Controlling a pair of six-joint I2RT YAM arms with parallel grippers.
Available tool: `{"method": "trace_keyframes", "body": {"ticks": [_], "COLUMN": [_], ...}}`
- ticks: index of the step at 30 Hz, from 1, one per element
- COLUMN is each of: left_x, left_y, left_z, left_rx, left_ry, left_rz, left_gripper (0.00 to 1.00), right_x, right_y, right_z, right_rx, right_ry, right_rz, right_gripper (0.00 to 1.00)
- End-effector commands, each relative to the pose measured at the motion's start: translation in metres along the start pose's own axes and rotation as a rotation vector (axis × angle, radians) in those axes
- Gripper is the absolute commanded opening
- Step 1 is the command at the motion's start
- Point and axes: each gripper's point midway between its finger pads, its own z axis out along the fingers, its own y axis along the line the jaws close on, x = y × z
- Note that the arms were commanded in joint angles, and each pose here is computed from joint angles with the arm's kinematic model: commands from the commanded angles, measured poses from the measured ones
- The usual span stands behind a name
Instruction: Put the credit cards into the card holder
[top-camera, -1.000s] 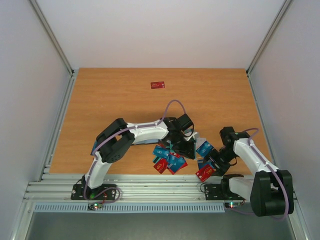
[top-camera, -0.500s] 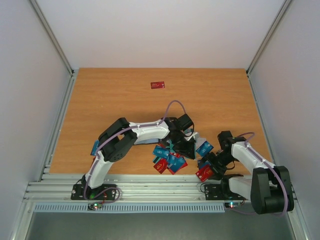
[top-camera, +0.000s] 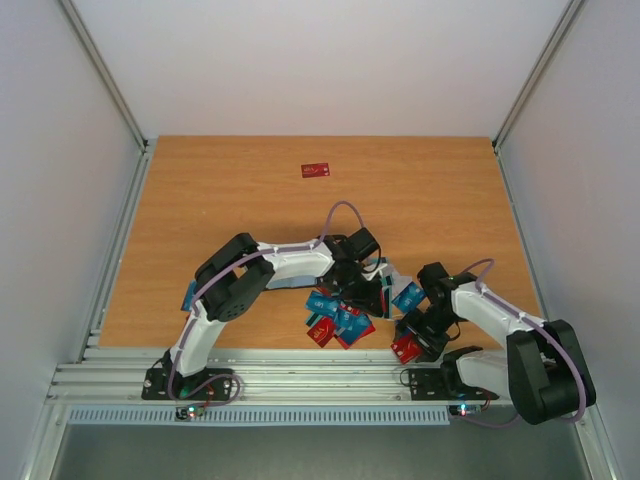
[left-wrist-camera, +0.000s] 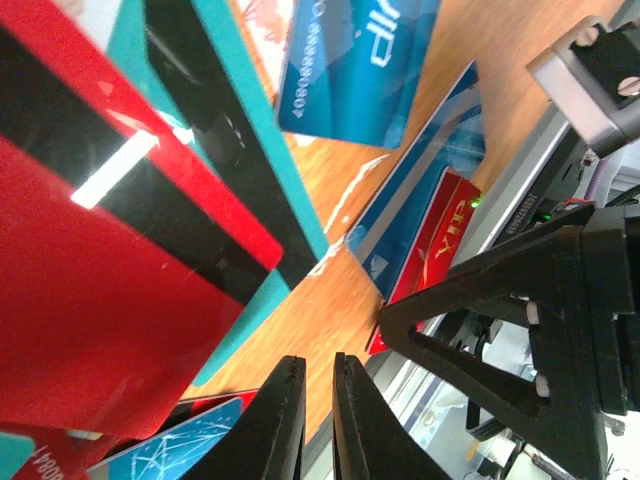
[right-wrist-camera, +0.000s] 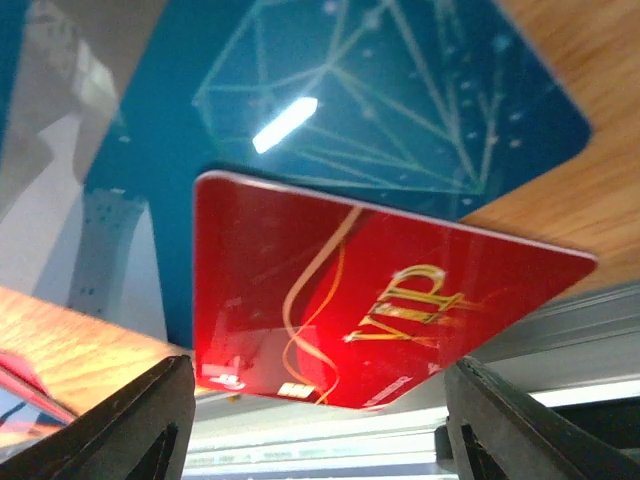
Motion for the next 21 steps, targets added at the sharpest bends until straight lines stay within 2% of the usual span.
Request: {"method": "trace_keyframes", "body": {"ticks": [1,7,10,14,16,21], "left_x": [-0.005,-0.004,-0.004,-0.004,-0.004,-0.001], "left_y": [-0.015,-0.014,-0.011,-0.01,-0.01,-0.009], "left_z": [-0.015,-0.022,-0.024,-0.027,-0.028,-0.027], "left_rx": [0.043,0.049,0.05,0.053,0.056,0.06], "left_ry": [-0.045,-0.052,-0.053,-0.052,-0.051,-0.043], "left_rz": [0.043,0.048,0.047,0.049,0.05,0.051], "left_gripper": [0.11,0.11,0.11,0.11,0.11,0.11], "right_x": [-0.009,-0.014,-0.016,-0.017,-0.017,-0.017], "right_y": [-0.004,-0.004,-0.005,-0.004,-0.002,0.005], "right_z": [0.0,0.003,0.006,0.008,0.008,0.006], "right_rx": [0.071,0.094,0.103,0.122,0.119,0.094], "right_ry": [-0.071,-0.086,-0.089,-0.092,-0.095,-0.098], "right_rz": [0.048,0.07,0.076,0.069,0.066,0.052], "right_gripper": [0.68,0.57,0.57,0.66,0.67,0.58]}}
